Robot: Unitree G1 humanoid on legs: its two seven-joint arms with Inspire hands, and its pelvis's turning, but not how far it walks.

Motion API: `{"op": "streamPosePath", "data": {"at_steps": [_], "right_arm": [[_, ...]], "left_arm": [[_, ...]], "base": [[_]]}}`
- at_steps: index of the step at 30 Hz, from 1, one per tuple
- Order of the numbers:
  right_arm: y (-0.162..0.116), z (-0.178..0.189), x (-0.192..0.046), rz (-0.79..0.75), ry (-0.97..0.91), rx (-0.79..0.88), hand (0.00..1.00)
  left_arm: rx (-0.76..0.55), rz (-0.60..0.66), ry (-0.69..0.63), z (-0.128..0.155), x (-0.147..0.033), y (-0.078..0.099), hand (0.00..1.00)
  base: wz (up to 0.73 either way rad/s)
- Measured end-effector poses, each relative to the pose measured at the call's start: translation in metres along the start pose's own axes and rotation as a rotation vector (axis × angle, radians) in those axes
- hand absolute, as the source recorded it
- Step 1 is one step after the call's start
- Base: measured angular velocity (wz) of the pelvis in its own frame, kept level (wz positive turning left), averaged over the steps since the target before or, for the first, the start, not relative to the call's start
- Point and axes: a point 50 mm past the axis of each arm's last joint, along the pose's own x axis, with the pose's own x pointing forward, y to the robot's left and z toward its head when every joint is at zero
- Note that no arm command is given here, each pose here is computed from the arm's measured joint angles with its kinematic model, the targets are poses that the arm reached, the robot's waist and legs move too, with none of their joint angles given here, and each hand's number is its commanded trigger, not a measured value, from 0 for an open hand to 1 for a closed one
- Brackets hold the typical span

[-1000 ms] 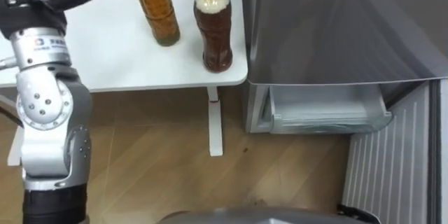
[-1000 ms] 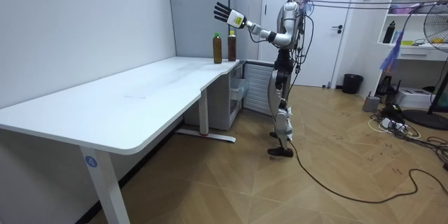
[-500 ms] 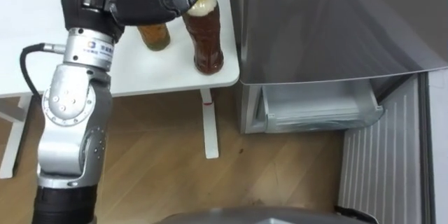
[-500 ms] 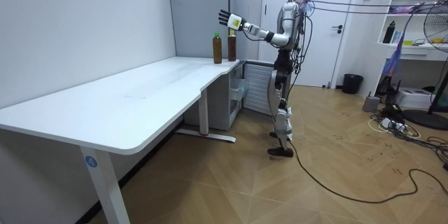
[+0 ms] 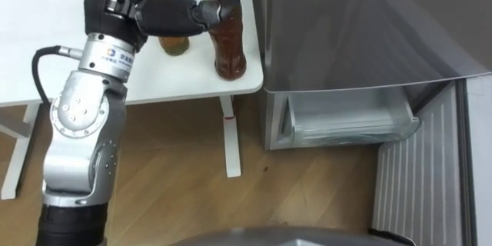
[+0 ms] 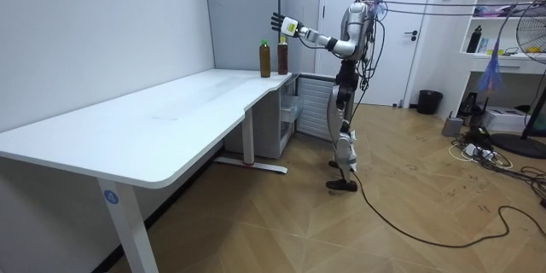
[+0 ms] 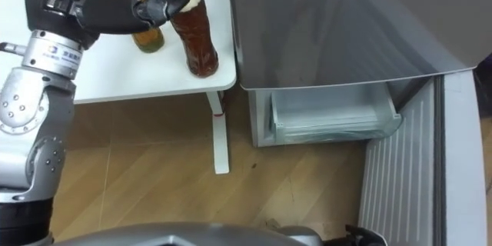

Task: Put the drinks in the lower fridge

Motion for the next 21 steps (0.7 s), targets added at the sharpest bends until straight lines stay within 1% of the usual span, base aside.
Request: {"op": "streamPosePath", "data": {"at_steps": [8, 10, 12, 15, 21], "right_arm": [[0.0, 0.0, 0.0, -0.01, 0.001, 0.0, 0.0], [0.0, -0.004, 0.0, -0.01, 0.011, -0.014, 0.0], [0.0, -0.005, 0.0, -0.014, 0.021, -0.049, 0.0], [0.0, -0.008, 0.0, -0.02, 0.04, -0.073, 0.0], [0.006, -0.017, 0.0, -0.007, 0.108, -0.13, 0.0]], "left_arm": [[-0.005, 0.002, 0.036, -0.004, -0.001, 0.0, 0.0], [-0.007, 0.008, 0.054, -0.009, -0.002, 0.002, 0.0], [-0.016, 0.021, 0.111, -0.022, -0.005, 0.005, 0.0], [-0.03, 0.03, 0.171, -0.034, -0.011, 0.006, 0.0], [-0.047, 0.027, 0.192, -0.038, -0.015, 0.006, 0.0]], "base": [[0.0], [-0.03], [-0.1], [-0.06], [0.0]]}}
